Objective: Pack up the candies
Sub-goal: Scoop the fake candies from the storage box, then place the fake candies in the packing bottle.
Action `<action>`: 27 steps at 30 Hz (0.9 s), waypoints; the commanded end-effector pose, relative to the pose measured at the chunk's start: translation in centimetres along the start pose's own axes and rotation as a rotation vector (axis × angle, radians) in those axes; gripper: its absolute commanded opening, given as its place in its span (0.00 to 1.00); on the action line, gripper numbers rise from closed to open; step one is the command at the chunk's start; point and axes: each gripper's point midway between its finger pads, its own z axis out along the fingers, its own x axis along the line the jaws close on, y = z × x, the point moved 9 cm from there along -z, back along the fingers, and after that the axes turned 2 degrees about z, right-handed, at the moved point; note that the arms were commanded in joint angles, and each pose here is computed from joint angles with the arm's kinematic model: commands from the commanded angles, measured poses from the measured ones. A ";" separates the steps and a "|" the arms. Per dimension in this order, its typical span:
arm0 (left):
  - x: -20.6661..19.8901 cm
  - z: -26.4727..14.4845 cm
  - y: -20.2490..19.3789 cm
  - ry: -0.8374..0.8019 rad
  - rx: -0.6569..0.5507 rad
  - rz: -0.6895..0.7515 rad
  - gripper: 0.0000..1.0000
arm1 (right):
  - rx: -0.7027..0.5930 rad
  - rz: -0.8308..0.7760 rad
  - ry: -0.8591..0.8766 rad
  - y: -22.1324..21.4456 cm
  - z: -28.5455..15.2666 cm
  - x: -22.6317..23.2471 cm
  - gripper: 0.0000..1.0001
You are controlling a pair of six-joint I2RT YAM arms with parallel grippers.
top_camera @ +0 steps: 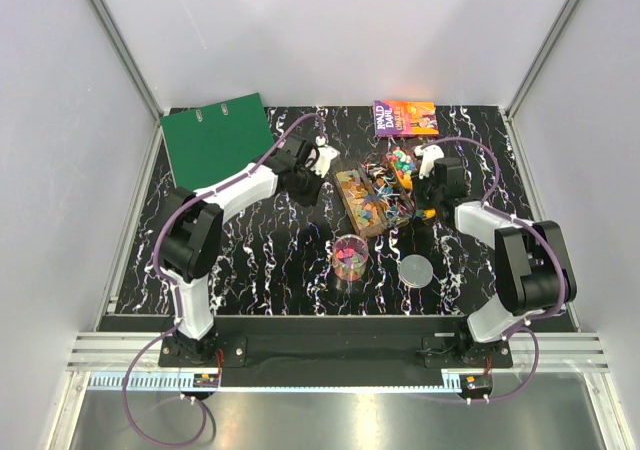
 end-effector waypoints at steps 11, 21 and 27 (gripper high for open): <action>2.7 -3.2 2.9 0.158 -0.028 0.169 0.11 | -0.233 -0.010 0.044 10.6 -4.1 0.7 0.00; 3.8 -5.4 3.3 0.211 -0.031 0.183 0.11 | -0.247 -0.032 0.088 14.1 -8.3 1.7 0.00; 3.3 -6.4 2.1 0.201 -0.020 0.162 0.11 | -0.304 -0.065 0.170 16.2 -12.9 2.6 0.00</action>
